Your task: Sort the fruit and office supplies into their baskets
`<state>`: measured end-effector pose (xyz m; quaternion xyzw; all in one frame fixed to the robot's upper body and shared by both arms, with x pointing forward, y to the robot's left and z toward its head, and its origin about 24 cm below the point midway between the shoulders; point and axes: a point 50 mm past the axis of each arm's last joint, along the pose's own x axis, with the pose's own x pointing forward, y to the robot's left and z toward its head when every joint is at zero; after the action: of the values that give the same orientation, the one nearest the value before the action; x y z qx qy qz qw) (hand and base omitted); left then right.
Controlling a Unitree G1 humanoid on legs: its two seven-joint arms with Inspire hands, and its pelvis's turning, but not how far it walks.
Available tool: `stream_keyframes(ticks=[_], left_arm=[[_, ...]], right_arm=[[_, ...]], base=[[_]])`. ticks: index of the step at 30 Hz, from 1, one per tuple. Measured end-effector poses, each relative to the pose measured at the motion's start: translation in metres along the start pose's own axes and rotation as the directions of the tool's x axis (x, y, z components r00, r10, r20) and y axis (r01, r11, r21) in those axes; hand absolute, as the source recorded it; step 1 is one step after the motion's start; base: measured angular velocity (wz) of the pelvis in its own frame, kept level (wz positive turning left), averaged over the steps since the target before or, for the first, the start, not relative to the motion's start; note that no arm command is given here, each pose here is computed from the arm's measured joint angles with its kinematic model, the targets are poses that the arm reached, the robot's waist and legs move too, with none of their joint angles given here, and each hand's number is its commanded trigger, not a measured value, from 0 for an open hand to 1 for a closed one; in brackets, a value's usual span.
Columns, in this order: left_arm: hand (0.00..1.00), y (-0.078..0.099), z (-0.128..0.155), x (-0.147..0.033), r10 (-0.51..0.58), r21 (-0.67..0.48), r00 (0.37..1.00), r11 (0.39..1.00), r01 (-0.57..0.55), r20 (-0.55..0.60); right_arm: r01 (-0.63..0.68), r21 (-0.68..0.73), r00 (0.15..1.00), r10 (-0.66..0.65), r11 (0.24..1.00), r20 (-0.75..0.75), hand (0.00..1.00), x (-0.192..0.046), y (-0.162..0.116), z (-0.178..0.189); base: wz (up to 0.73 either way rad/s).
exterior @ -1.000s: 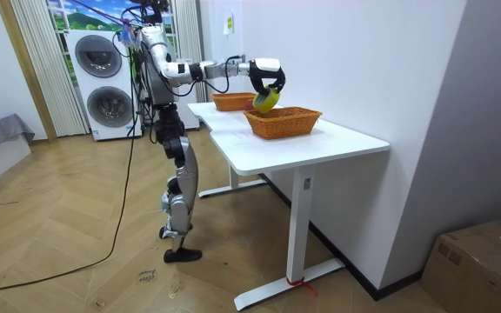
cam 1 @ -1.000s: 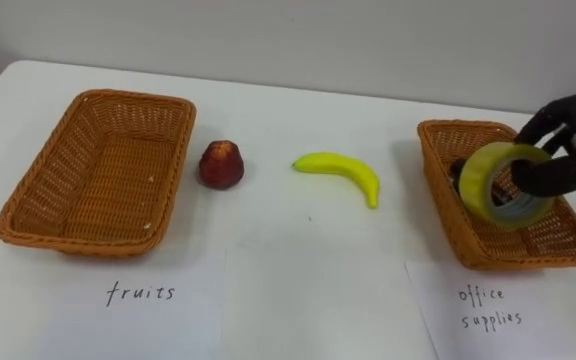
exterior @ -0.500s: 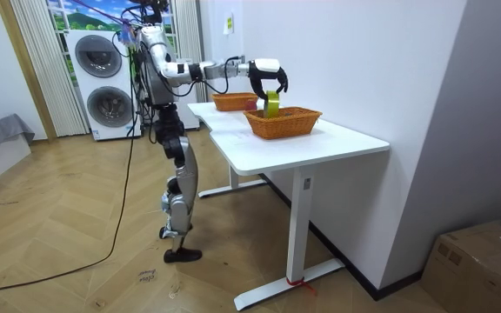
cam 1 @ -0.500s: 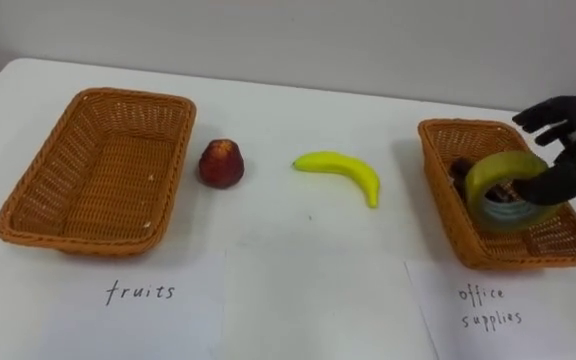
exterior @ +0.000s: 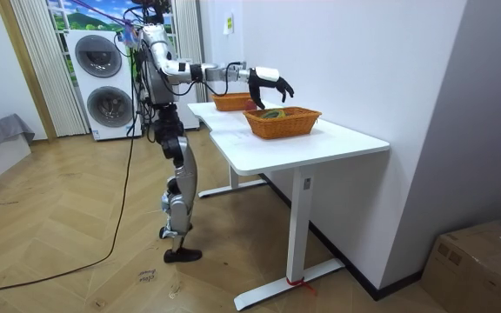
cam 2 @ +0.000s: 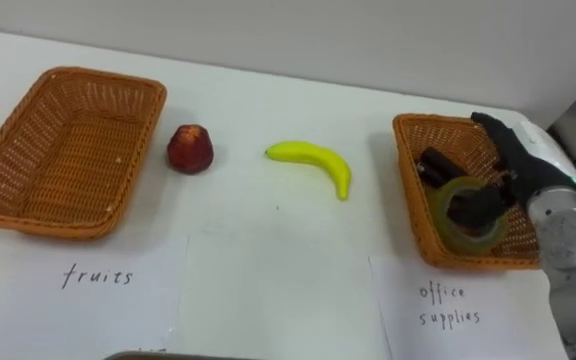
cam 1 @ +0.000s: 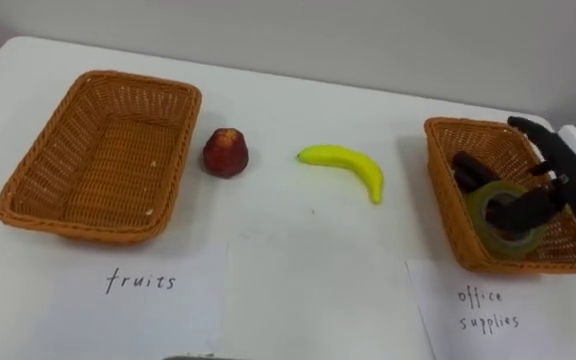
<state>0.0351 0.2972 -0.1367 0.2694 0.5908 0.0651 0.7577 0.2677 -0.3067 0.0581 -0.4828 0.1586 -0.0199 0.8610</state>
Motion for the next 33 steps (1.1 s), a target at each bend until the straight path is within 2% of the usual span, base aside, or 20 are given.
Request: stream_keyframes(ticks=[13, 22, 33], left_arm=[[0.00, -0.002, -0.001, -0.001, -0.001, 0.010, 1.000, 1.000, 0.001, 0.004], [0.00, 0.001, -0.006, -0.001, 0.005, 0.000, 1.000, 1.000, -0.005, -0.006], [0.00, 0.002, -0.007, -0.002, 0.007, 0.012, 1.000, 1.000, -0.007, -0.005]], right_arm=[[0.037, 0.005, 0.999, -0.038, 0.999, 0.019, 0.00, 0.000, 0.000, 0.002], [0.079, -0.019, 0.991, -0.077, 0.997, 0.105, 0.00, -0.001, -0.010, 0.021], [0.108, -0.034, 0.988, -0.104, 0.994, 0.111, 0.00, -0.002, -0.018, 0.023]], base=[[0.00], [0.00], [-0.02]])
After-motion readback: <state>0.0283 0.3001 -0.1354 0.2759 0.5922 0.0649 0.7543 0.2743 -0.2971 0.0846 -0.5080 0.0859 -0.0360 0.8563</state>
